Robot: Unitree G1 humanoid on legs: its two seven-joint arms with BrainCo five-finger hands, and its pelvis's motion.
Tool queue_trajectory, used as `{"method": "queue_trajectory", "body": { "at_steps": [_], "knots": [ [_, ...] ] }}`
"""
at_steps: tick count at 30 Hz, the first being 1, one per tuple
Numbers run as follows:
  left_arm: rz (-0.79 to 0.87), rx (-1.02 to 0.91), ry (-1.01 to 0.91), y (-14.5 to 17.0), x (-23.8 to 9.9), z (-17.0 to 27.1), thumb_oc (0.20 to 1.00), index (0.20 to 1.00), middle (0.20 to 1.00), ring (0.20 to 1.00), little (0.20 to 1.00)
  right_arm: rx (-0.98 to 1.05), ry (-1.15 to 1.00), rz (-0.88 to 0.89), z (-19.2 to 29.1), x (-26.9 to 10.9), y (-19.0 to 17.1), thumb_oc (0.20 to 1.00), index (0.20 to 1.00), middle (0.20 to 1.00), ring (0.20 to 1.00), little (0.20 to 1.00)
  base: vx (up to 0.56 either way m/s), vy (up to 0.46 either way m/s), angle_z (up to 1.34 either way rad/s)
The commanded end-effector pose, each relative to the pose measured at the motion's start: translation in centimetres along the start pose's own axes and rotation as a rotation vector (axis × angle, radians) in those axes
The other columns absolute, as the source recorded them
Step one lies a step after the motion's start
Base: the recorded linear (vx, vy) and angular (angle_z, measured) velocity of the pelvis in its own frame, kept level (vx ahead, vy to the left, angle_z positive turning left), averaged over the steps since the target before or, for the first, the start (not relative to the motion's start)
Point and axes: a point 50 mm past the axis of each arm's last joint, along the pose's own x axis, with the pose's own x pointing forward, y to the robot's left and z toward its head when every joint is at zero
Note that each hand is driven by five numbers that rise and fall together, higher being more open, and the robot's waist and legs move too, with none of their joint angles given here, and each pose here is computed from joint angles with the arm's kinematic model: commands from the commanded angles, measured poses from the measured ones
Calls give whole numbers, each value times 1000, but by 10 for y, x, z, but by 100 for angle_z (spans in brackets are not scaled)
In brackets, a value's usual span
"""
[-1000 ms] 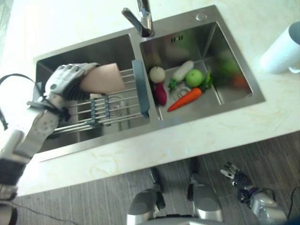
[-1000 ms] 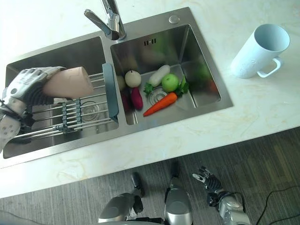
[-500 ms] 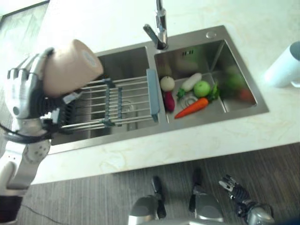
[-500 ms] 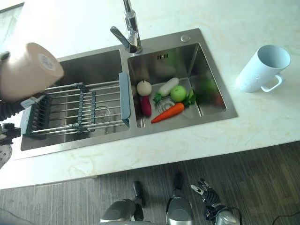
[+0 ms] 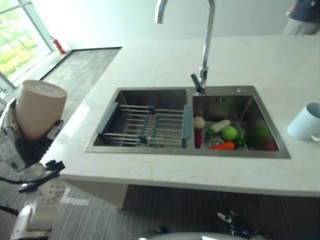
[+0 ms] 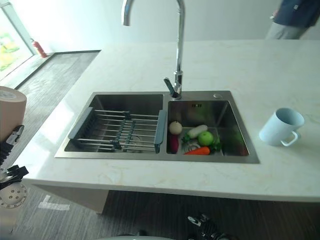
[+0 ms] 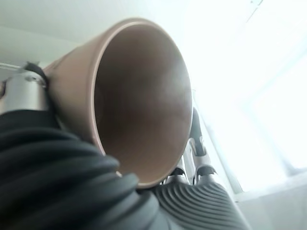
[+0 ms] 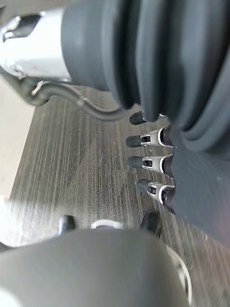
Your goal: Place the dishes in the dishwasher.
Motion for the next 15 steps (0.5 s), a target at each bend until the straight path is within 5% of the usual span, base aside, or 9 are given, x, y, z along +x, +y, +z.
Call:
{"method": "queue_trajectory", "body": {
  "at_steps": [1,6,12,15],
  "knots": [
    [62,-73,-78,12,34,12,200,200,200,200,200,-176,75,-54,9,6,-5,1000,1000,1000,1000,1000,-19,-259,30],
    [-11,-110,-143,6,37,25,200,200,200,200,200,-221,94,-67,15,13,-4,1000,1000,1000,1000,1000,-14,-214,54],
    [-16,-184,-185,-11,44,45,200,200,200,200,200,-202,63,-106,22,11,-10,1000,1000,1000,1000,1000,-238,2,180],
    [-15,-194,-179,-11,49,47,200,200,200,200,200,-181,67,-88,28,12,-12,1000,1000,1000,1000,1000,-239,119,15]
  ]
}}
